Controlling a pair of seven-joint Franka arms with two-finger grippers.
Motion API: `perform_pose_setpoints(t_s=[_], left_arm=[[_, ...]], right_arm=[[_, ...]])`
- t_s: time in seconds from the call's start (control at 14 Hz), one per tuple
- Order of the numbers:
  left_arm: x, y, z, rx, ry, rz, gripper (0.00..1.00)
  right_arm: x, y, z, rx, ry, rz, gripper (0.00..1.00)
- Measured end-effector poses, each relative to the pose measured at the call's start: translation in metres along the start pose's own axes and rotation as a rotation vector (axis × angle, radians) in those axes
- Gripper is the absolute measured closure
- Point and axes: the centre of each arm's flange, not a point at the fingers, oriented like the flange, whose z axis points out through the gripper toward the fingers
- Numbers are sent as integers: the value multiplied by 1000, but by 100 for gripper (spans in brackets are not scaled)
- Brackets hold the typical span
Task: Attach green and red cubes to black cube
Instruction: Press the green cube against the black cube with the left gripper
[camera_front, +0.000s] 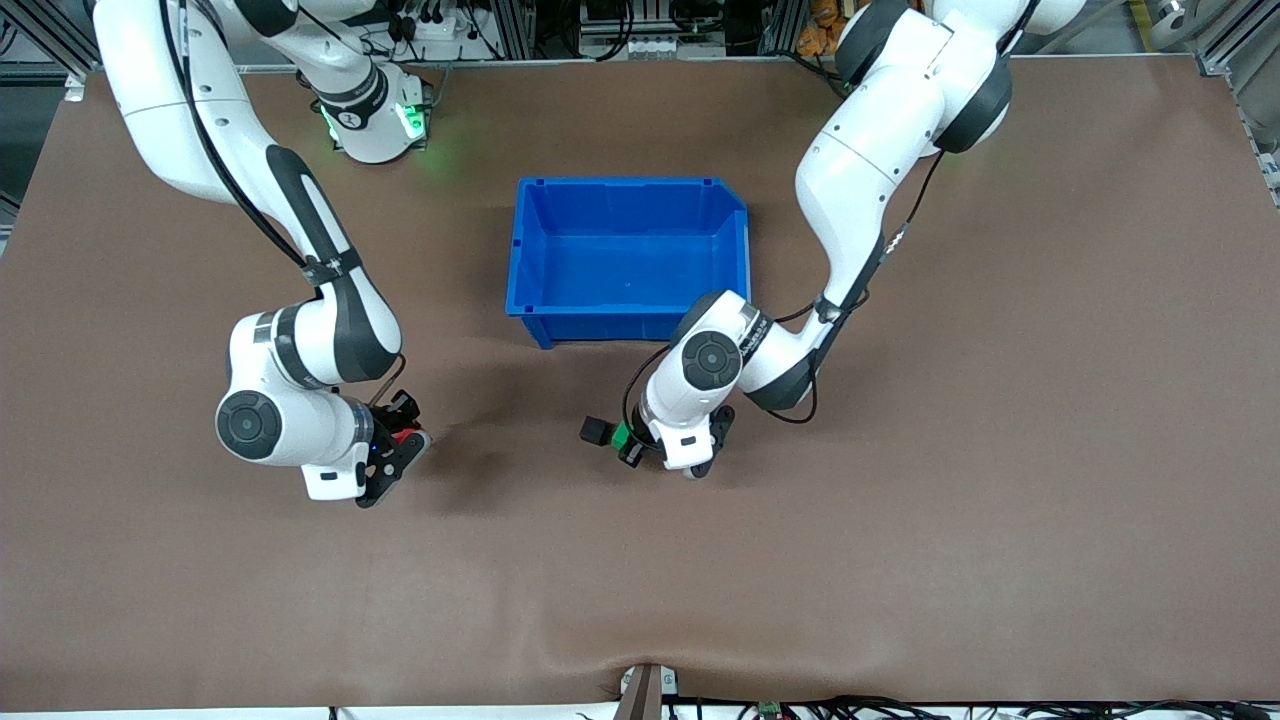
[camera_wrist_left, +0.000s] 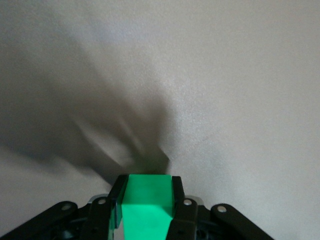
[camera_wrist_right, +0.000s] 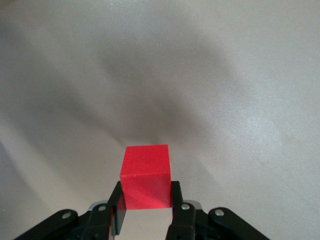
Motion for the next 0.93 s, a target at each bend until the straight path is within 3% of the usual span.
perform_pose_setpoints(t_s=[0.93], left_arm=[[-6, 1, 1, -16, -1, -77, 60]], right_arm=[[0, 0, 6, 32, 15, 14, 61]])
